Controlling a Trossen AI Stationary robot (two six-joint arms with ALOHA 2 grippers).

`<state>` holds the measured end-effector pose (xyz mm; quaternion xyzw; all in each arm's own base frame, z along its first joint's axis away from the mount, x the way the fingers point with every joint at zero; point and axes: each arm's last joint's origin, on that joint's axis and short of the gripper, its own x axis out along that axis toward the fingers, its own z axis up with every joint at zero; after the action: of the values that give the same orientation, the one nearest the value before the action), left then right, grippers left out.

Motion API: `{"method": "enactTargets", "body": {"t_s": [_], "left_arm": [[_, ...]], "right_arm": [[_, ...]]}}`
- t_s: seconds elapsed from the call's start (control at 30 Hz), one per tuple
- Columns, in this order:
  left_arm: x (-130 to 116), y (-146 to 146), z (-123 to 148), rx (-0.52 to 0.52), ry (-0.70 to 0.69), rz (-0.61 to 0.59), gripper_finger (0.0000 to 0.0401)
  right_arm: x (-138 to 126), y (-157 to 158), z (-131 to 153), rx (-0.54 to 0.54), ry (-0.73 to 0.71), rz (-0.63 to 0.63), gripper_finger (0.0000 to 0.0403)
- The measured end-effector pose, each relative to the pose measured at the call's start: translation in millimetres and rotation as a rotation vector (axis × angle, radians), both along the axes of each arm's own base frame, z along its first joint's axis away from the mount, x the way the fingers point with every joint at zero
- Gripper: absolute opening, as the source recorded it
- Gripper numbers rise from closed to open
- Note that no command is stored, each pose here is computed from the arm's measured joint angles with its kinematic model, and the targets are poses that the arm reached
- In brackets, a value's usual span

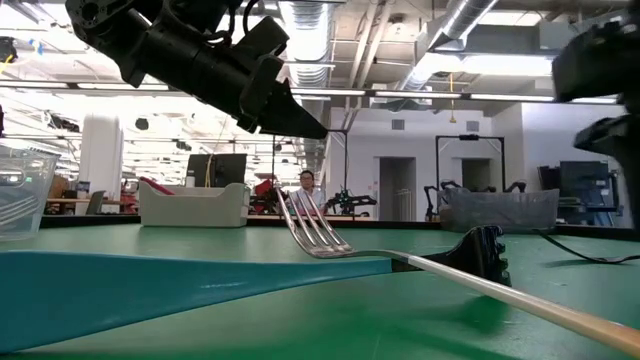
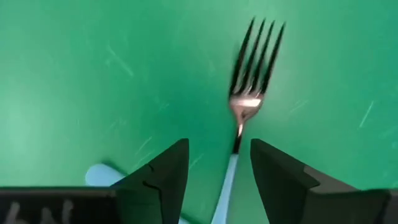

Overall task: Sort silverware by color (type)
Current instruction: Put the blue fork into the black bin

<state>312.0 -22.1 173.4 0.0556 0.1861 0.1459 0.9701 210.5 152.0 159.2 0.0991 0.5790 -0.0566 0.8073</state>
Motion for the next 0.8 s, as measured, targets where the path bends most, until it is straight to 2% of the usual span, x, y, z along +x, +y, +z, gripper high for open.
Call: {"method": "enactTargets", "body": {"t_s": [0.13, 0.33, 0.47, 0.67, 0.8], "left_arm": [[0.0, 0.2, 0.1, 0.002, -0.001, 0.006, 0.0067], [-0.1, 0.7, 0.4, 0.009, -0.004, 0.023, 0.0067], [-0.1, 0.7, 0.3, 0.009, -0.003, 0.024, 0.0067], [-0.1, 0.7, 0.3, 0.009, -0.003, 0.023, 0.0067], [-0.1, 0.6, 0.3, 0.009, -0.003, 0.023, 0.0067]], "right_arm": [[-1.9, 6.5, -7.9, -0.005, 0.023, -0.016, 0.0195], [3.3, 7.7, -25.9, -0.049, 0.066, -0.059, 0.0162], [5.3, 6.5, -31.2, -0.065, 0.086, -0.051, 0.0120], [4.9, -0.3, -24.0, -0.069, 0.083, -0.022, 0.0022], [-0.2, -6.8, -14.8, -0.120, 0.058, -0.024, 0.0019]]}}
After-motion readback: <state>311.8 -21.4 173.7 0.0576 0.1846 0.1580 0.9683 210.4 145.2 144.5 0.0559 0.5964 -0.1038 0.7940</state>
